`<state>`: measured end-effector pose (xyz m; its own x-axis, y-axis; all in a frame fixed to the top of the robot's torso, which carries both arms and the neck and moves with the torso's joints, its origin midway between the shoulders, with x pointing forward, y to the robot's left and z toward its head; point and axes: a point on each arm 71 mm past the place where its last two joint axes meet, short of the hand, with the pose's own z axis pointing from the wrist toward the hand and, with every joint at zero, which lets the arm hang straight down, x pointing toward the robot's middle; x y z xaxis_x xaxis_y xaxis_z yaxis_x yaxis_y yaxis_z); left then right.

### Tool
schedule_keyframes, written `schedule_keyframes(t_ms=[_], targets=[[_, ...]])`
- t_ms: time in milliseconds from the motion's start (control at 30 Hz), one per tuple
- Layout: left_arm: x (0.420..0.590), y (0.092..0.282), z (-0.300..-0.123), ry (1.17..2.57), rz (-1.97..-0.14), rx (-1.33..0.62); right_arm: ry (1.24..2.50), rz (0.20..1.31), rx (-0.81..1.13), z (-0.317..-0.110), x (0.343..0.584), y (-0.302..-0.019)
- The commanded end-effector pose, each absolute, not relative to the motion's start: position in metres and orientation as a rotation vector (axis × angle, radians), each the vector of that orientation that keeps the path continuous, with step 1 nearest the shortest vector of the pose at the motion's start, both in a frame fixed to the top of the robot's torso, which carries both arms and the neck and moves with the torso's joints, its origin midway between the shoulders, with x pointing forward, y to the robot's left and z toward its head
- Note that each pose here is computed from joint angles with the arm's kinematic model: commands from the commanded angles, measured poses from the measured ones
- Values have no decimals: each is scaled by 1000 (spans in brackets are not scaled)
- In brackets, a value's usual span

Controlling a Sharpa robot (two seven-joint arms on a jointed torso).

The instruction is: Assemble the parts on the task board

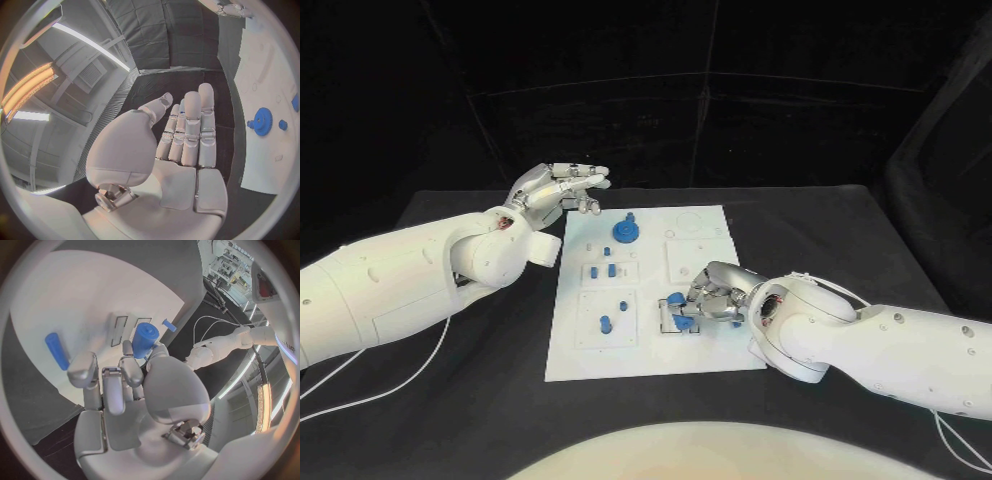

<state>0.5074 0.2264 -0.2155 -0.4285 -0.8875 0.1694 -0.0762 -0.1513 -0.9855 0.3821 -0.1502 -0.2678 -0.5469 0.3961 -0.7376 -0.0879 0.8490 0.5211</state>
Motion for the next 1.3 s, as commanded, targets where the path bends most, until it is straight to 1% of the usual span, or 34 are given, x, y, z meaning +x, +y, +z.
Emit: schedule_keyframes(t_ms=[33, 400, 867, 1133, 1300], targets=[[507, 224, -214, 1486, -1667, -1114, 2110, 609, 219, -271, 383, -149], [507, 224, -214, 1487, -1668, -1114, 2087, 604, 188, -270, 385, -141], [508, 224, -214, 1487, -1667, -1115, 2064, 587, 162, -271, 387, -141], [508, 225, -214, 1488, -1665, -1115, 2080, 610, 106, -270, 385, -137], [508, 225, -214, 1489, -1665, -1116, 2072, 606, 73, -269, 384, -137]])
